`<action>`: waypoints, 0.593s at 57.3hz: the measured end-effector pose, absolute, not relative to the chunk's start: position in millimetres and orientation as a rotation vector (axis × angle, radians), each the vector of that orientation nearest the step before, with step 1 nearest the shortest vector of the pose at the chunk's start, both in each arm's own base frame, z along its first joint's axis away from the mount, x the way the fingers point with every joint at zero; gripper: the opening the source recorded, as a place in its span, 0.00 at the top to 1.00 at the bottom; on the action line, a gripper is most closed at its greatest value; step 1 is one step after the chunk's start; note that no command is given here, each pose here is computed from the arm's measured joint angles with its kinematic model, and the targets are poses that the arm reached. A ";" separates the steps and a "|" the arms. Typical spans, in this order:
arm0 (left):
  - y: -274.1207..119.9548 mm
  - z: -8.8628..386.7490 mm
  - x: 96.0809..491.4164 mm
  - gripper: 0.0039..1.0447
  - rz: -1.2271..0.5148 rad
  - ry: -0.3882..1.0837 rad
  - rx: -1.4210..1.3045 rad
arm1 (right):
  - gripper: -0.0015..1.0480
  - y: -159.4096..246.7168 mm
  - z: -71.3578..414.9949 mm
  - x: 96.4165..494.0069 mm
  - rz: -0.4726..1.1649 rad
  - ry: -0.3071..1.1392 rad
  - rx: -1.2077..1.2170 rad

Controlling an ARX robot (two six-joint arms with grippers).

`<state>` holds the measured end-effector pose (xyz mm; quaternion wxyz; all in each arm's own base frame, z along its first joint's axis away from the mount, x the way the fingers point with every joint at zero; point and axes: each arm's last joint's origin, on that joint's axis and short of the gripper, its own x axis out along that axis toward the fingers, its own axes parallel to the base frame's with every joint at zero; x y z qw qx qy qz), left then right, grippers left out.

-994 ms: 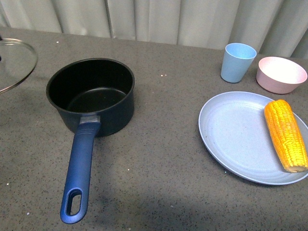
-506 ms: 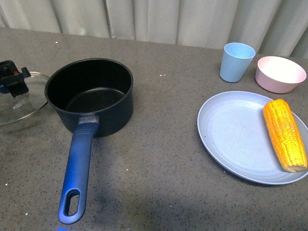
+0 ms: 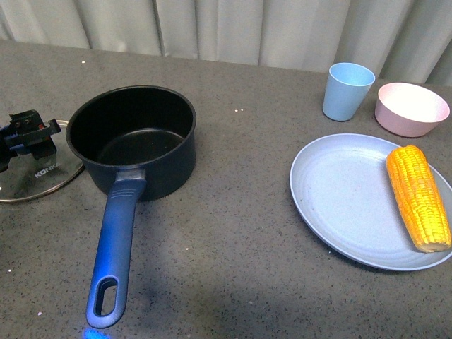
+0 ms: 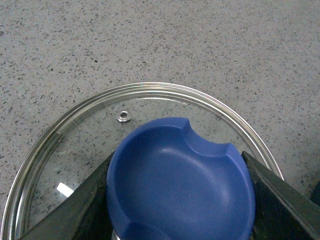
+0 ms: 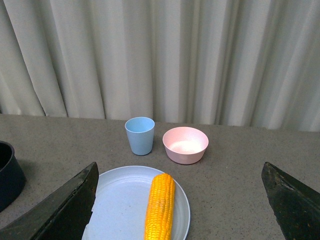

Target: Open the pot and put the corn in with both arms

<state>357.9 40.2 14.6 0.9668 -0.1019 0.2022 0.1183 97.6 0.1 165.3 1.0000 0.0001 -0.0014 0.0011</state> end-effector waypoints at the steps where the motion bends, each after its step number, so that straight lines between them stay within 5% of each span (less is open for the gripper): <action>1: 40.0 14.6 358.1 0.41 0.239 0.409 -0.206 | 0.09 0.1 165.3 97.6 0.002 -0.003 0.000; 17: 38.4 40.2 349.4 0.05 0.235 0.378 -0.213 | 0.09 0.1 165.3 97.6 0.002 -0.003 0.000; 34: 34.2 107.0 309.2 0.06 0.262 0.278 -0.197 | 0.09 0.1 165.3 97.6 0.002 -0.002 0.000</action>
